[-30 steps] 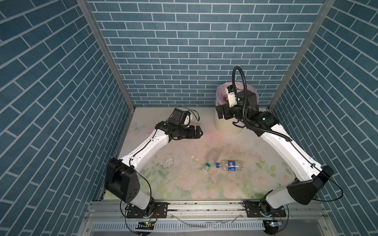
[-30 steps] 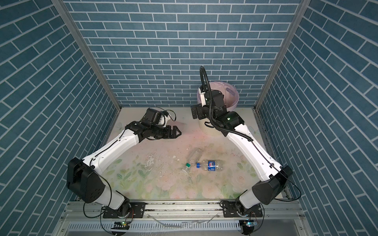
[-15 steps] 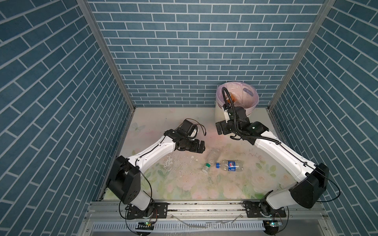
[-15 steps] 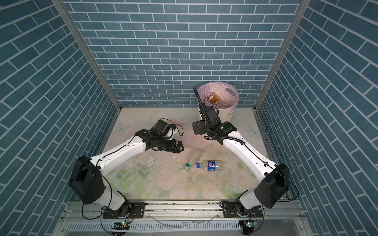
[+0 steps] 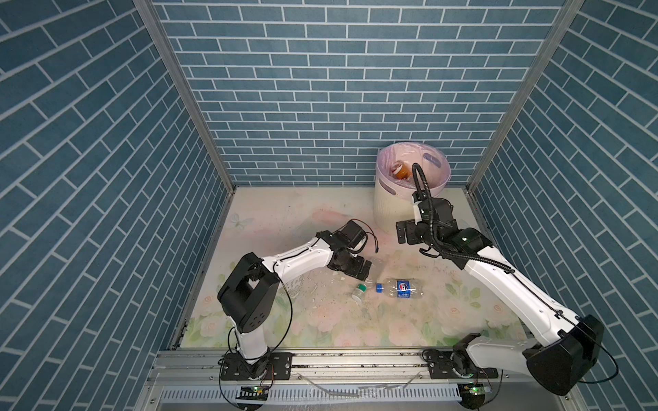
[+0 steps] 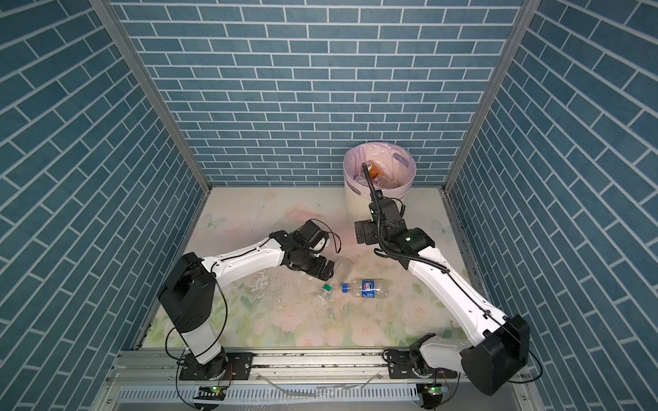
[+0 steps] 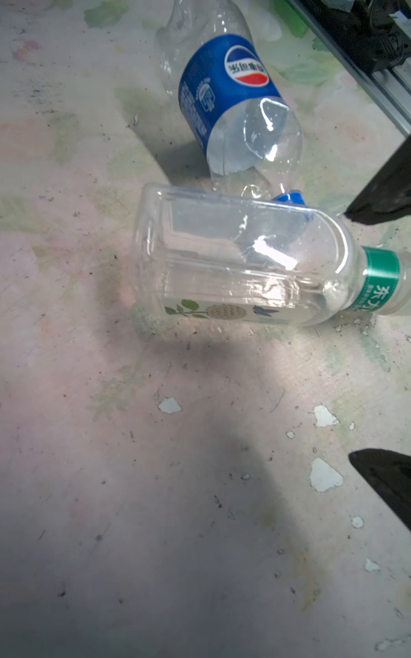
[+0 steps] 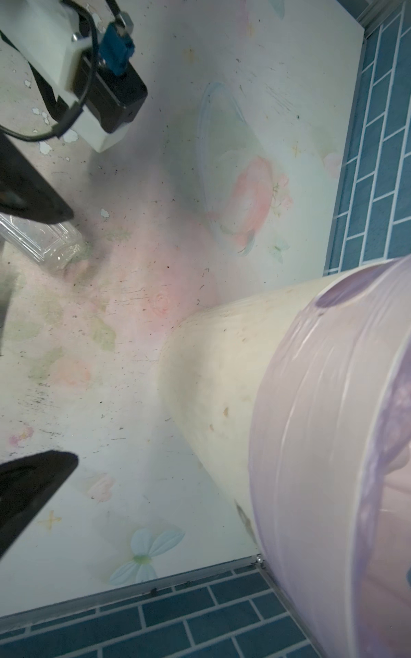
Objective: Throw the plastic bottles in the bin
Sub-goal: Pick up the plastic bottle from the center of the table.
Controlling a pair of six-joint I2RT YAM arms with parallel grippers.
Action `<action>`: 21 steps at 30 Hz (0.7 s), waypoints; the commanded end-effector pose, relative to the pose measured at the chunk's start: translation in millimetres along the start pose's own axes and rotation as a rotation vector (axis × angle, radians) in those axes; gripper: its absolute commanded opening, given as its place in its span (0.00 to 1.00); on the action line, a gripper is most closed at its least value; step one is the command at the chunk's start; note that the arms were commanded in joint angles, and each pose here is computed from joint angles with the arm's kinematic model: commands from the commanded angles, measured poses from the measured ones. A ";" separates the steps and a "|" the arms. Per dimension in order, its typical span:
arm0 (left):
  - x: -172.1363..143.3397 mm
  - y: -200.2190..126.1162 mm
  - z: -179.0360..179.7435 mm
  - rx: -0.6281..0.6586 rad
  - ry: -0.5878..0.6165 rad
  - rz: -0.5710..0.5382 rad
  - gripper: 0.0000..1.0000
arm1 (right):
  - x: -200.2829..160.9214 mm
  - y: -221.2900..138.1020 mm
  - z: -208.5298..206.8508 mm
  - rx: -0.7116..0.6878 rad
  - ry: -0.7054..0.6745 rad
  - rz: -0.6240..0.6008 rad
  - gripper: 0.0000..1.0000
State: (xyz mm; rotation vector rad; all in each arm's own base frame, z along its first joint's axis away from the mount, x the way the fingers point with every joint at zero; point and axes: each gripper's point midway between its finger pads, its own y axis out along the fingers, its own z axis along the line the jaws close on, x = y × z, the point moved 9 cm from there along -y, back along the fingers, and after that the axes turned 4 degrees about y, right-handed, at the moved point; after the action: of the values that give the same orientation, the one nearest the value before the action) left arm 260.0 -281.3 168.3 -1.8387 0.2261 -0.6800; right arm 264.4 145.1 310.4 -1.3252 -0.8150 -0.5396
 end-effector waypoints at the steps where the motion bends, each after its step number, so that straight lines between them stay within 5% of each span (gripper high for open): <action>1: 10.9 0.4 -13.2 0.012 0.044 -0.038 0.99 | -7.3 -2.1 -4.1 0.024 0.060 0.002 0.99; 21: 0.2 42.5 -30.7 0.089 0.051 -0.069 0.94 | -13.7 1.5 -41.3 0.029 0.206 0.009 0.99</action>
State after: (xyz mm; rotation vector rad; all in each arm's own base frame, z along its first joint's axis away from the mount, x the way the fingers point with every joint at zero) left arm 250.1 -322.4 149.3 -1.7873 0.1923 -0.7788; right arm 268.5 106.3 299.8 -1.2686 -0.6795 -0.6200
